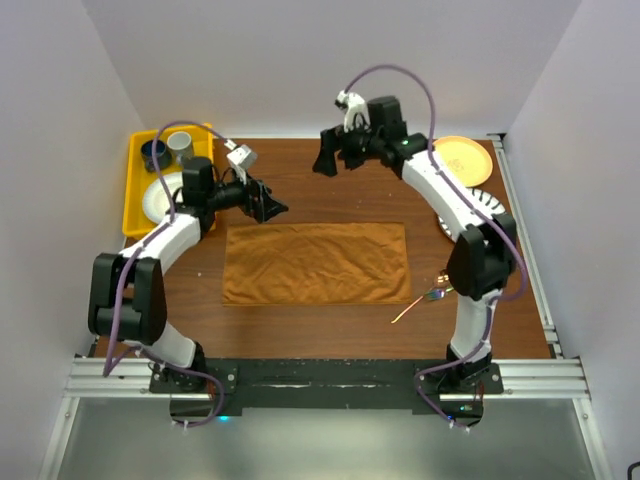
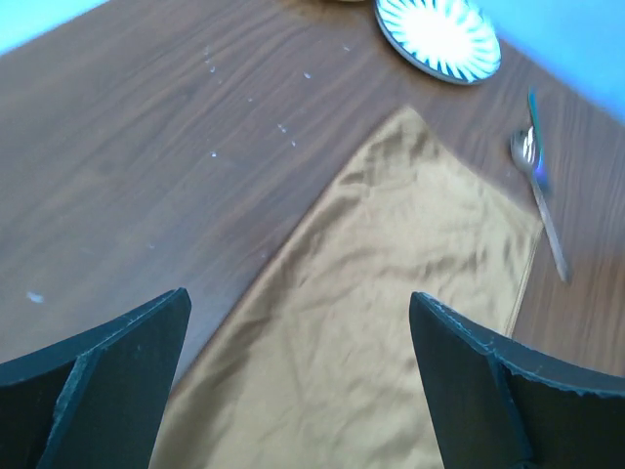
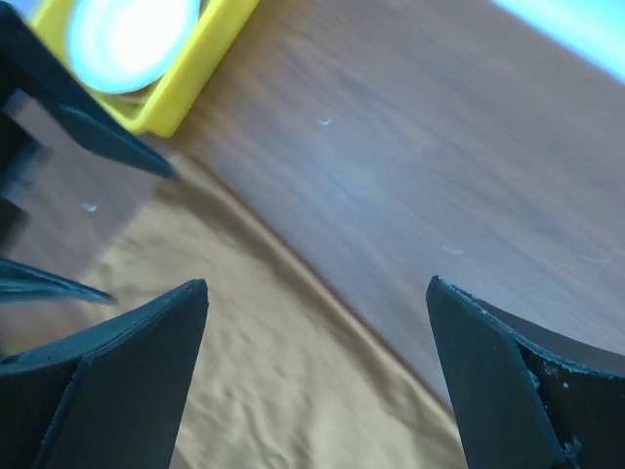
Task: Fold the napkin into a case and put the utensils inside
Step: Smooth out the rectangle-folded napkin at the center of the board.
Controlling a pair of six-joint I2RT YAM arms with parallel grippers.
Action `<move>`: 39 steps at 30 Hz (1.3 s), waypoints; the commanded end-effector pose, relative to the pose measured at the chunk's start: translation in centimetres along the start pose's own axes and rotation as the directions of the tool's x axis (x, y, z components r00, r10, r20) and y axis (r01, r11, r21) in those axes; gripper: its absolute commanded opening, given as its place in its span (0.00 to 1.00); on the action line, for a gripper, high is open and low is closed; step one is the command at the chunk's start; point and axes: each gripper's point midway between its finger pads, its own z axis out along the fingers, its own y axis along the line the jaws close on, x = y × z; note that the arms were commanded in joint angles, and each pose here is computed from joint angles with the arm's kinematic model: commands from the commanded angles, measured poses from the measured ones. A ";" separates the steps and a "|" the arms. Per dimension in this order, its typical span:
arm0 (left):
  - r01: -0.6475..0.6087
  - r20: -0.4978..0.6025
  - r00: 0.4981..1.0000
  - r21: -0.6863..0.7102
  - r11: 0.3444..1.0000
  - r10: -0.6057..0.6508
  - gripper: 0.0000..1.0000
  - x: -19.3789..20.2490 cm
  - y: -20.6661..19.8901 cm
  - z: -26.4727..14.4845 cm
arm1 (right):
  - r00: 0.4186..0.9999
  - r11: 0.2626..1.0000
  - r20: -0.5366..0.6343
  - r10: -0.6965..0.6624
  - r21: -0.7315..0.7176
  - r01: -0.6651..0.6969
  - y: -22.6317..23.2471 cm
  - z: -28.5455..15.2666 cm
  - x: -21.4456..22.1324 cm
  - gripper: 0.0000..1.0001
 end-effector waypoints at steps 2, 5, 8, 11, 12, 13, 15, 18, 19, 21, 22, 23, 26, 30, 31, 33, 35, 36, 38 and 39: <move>0.192 0.326 0.928 -0.006 0.981 -0.179 1.00 -3.3 -1.9 0.4 | 0.942 0.918 -0.038 0.333 -0.216 -0.334 3.5 3.8 4.9 0.98; 0.338 0.271 0.906 -0.002 0.941 -0.324 1.00 -0.6 -1.6 3.2 | 0.890 0.859 -0.083 0.448 -0.235 -0.455 3.7 5.4 8.2 0.98; 0.455 0.262 0.857 0.017 0.890 -0.443 1.00 1.9 -1.7 4.8 | 0.830 0.784 -0.142 0.540 -0.274 -0.557 4.2 6.8 10.3 0.98; 0.589 0.233 0.780 0.037 0.807 -0.580 1.00 4.2 -1.4 6.4 | 0.781 0.728 -0.178 0.599 -0.286 -0.623 4.5 7.6 12.1 0.98; 0.611 0.243 0.754 0.081 0.787 -0.610 1.00 3.7 -1.7 6.7 | 0.762 0.711 -0.200 0.616 -0.276 -0.647 4.4 8.1 13.4 0.98; 0.628 0.231 0.740 0.099 0.772 -0.631 1.00 4.0 -2.1 7.1 | 0.754 0.702 -0.202 0.625 -0.276 -0.656 4.3 8.2 13.6 0.98; 0.663 0.215 0.710 0.116 0.739 -0.671 1.00 5.0 -2.2 8.0 | 0.744 0.692 -0.210 0.634 -0.275 -0.667 4.2 8.8 14.4 0.98; 0.679 0.206 0.701 0.103 0.727 -0.683 1.00 6.1 -2.2 9.2 | 0.722 0.668 -0.238 0.650 -0.274 -0.692 3.9 9.5 15.7 0.98; 0.685 0.208 0.696 0.095 0.722 -0.687 1.00 6.4 -2.0 9.4 | 0.720 0.665 -0.238 0.652 -0.276 -0.694 3.8 9.7 15.9 0.98; 0.697 0.222 0.686 0.075 0.713 -0.693 1.00 7.2 -1.2 9.7 | 0.713 0.661 -0.243 0.658 -0.268 -0.701 3.4 9.8 16.5 0.98; 0.700 0.231 0.683 0.067 0.711 -0.693 1.00 7.4 -0.8 9.8 | 0.710 0.658 -0.242 0.661 -0.266 -0.704 3.0 10.0 16.9 0.98; 0.707 0.233 0.678 0.056 0.705 -0.697 1.00 7.9 -0.5 9.9 | 0.702 0.651 -0.253 0.666 -0.262 -0.712 2.9 10.0 17.5 0.98; 0.723 0.248 0.665 0.025 0.691 -0.705 1.00 9.0 0.7 10.1 | 0.673 0.624 -0.262 0.691 -0.252 -0.739 1.8 10.0 18.8 0.98; 0.763 0.281 0.620 -0.001 0.646 -0.732 1.00 10.5 3.0 9.5 | 0.649 0.604 -0.279 0.708 -0.236 -0.761 0.9 9.5 20.2 0.98; 0.769 0.287 0.614 -0.010 0.639 -0.735 1.00 11.0 3.4 9.4 | 0.650 0.605 -0.282 0.706 -0.236 -0.760 0.8 9.4 20.4 0.98; 0.778 0.303 0.605 -0.029 0.627 -0.736 1.00 11.4 4.3 8.8 | 0.648 0.604 -0.286 0.705 -0.236 -0.761 0.6 9.2 20.7 0.98; 0.792 0.311 0.592 -0.053 0.608 -0.744 1.00 12.2 4.9 8.3 | 0.648 0.602 -0.285 0.706 -0.239 -0.762 0.3 9.0 20.7 0.98; 0.797 0.323 0.586 -0.063 0.601 -0.744 1.00 12.4 5.4 7.9 | 0.645 0.600 -0.292 0.707 -0.236 -0.765 0.2 8.9 20.8 0.98; 0.808 0.341 0.573 -0.087 0.582 -0.745 1.00 12.9 6.0 7.2 | 0.648 0.603 -0.286 0.706 -0.237 -0.762 -0.2 8.8 20.6 0.98; 0.811 0.351 0.570 -0.095 0.577 -0.743 1.00 13.1 6.3 6.8 | 0.650 0.607 -0.285 0.705 -0.232 -0.760 -0.4 8.7 20.8 0.98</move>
